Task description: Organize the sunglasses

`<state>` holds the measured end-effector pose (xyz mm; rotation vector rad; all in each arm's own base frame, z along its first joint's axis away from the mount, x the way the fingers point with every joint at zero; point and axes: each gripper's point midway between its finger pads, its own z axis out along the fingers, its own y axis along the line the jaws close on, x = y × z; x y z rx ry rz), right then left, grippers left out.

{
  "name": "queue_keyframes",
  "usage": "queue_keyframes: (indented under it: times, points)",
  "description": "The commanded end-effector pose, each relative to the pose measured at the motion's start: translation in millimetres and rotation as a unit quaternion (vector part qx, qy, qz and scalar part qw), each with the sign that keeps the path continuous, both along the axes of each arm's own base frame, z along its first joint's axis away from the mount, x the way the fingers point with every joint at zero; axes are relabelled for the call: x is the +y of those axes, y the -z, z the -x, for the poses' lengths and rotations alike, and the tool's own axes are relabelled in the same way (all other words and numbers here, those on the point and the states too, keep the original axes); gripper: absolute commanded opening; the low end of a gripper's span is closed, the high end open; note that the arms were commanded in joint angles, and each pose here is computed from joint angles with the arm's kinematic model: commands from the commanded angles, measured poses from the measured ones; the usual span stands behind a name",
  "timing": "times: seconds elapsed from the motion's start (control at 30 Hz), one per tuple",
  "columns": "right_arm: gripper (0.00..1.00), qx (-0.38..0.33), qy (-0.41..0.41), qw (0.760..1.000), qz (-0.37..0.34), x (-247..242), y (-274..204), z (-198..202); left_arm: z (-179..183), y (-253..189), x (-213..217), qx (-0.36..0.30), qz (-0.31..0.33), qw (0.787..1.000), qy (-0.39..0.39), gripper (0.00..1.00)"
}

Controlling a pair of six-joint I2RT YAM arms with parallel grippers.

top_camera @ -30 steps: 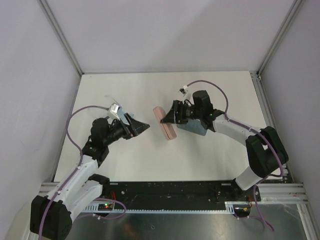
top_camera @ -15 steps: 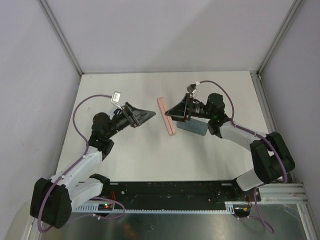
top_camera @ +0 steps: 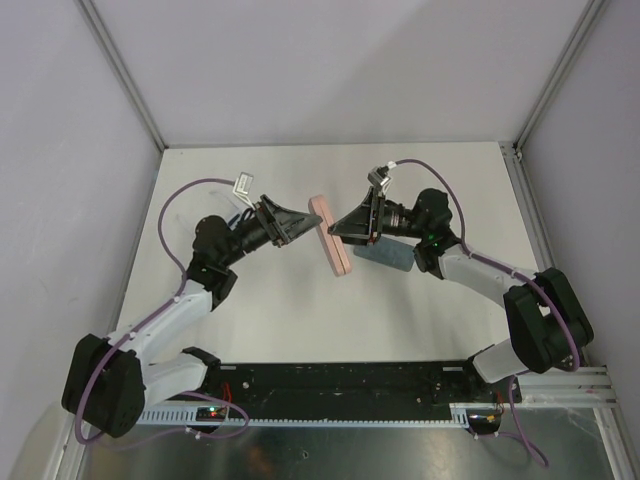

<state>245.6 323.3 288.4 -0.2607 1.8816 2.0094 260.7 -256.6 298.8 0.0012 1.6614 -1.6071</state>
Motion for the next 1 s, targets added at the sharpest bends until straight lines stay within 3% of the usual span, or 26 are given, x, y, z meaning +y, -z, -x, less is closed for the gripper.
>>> queue_keyframes:
  times: [0.0, 0.13, 0.33, 0.47, 0.6, 0.7, 0.8, 0.97]
  points:
    - [0.39, -0.034, -0.015, 0.999, -0.028, -1, -22, 14, -1, -25, -4, -0.032, 0.021, 0.999, 0.006, 0.79]
    - [0.38, -0.032, -0.020, 0.999, -0.032, 0, -24, 16, -1, -21, -5, -0.029, 0.019, 0.999, 0.006, 0.72]
    - [0.37, -0.030, -0.018, 0.999, -0.019, 0, -18, 16, -1, -21, -6, -0.034, 0.016, 0.999, 0.007, 0.88]
    - [0.37, -0.029, -0.015, 0.999, -0.013, 0, -15, 15, 0, -18, -9, -0.031, 0.013, 0.999, 0.014, 0.89]
    - [0.36, -0.029, -0.016, 0.999, -0.014, 0, -16, 15, 0, -15, -8, -0.031, 0.012, 0.999, 0.011, 0.64]
    - [0.36, -0.028, -0.019, 0.999, -0.030, -3, -23, 17, 3, -18, -7, -0.041, 0.015, 0.999, 0.010, 0.51]
    - [0.36, -0.023, -0.023, 0.998, -0.057, -10, -34, 18, 9, -27, -5, -0.062, 0.023, 0.998, 0.017, 0.43]
    - [0.36, -0.021, -0.027, 0.995, -0.097, -24, -49, 18, 22, -45, -5, -0.096, 0.040, 0.994, 0.041, 0.41]
